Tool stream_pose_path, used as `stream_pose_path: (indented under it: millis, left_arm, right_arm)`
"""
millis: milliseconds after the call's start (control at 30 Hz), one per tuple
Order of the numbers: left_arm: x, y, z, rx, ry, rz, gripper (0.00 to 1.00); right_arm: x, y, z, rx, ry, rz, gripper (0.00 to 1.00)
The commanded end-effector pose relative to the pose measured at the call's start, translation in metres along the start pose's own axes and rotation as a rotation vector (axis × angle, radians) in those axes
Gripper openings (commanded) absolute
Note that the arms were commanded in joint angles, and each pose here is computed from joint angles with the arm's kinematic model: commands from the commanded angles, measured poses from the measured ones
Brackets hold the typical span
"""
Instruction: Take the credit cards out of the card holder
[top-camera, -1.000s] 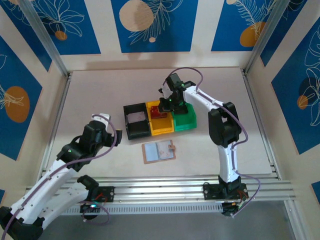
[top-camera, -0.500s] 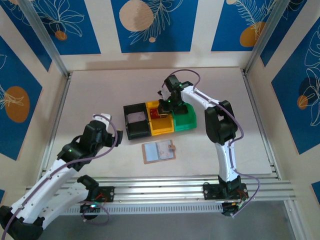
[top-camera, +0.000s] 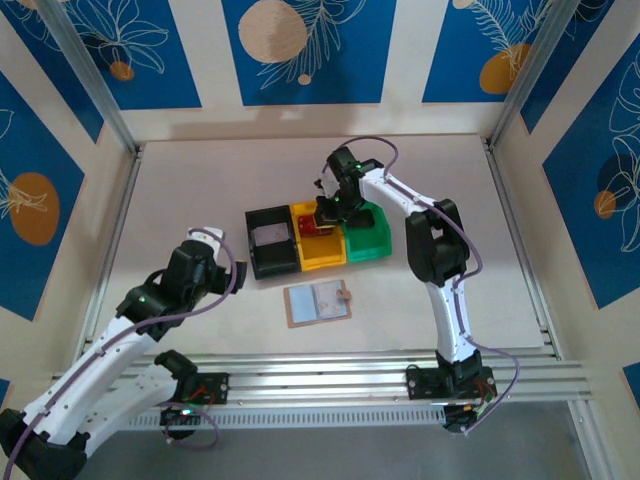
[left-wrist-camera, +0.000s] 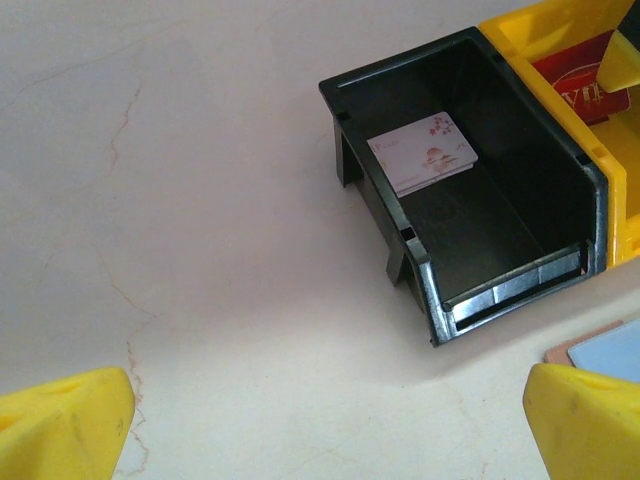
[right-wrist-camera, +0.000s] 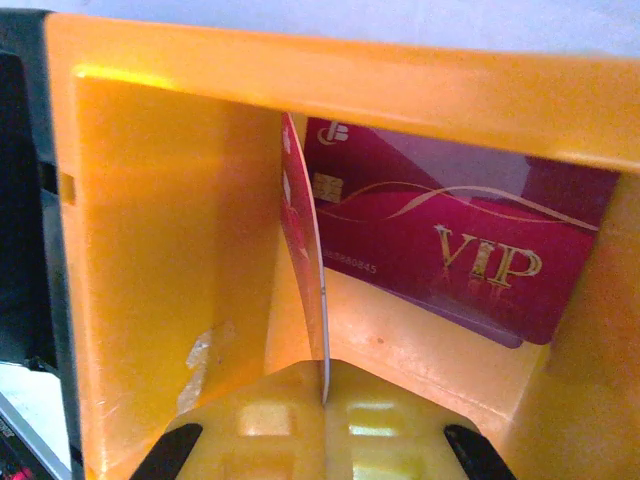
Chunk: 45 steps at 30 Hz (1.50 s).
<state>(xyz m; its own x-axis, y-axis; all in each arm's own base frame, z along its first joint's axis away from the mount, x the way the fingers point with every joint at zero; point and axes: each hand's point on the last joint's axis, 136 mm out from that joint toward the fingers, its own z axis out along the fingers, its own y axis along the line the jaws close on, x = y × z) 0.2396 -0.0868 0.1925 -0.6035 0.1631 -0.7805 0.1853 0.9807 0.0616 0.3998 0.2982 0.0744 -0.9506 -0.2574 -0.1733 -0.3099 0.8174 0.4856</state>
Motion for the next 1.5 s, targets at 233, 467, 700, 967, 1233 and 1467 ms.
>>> stream_pose_path:
  millis: [233,467,700,967,1233,1467]
  left_arm:
    - [0.002,-0.001,0.001,0.011,0.004,0.011,1.00]
    - [0.002,-0.001,0.001,0.015,0.005,0.013,1.00]
    - [0.002,-0.001,0.002,0.015,0.007,0.016,1.00]
    - [0.002,-0.002,0.002,0.020,0.009,0.017,1.00]
    - [0.003,-0.003,0.002,0.022,0.011,0.019,1.00]
    - [0.003,-0.004,0.003,0.028,0.014,0.022,1.00]
  right_arm:
    - [0.009,0.003,0.009,0.042,0.042,-0.015,0.03]
    - [0.008,0.006,0.006,0.084,0.029,-0.046,0.09]
    - [0.008,0.007,0.001,0.110,0.015,-0.062,0.12]
    - [0.006,0.010,-0.006,0.129,-0.009,-0.076,0.16]
    - [0.006,0.014,-0.008,0.136,-0.020,-0.090,0.21]
    - [0.004,0.013,-0.012,0.158,-0.035,-0.098,0.24]
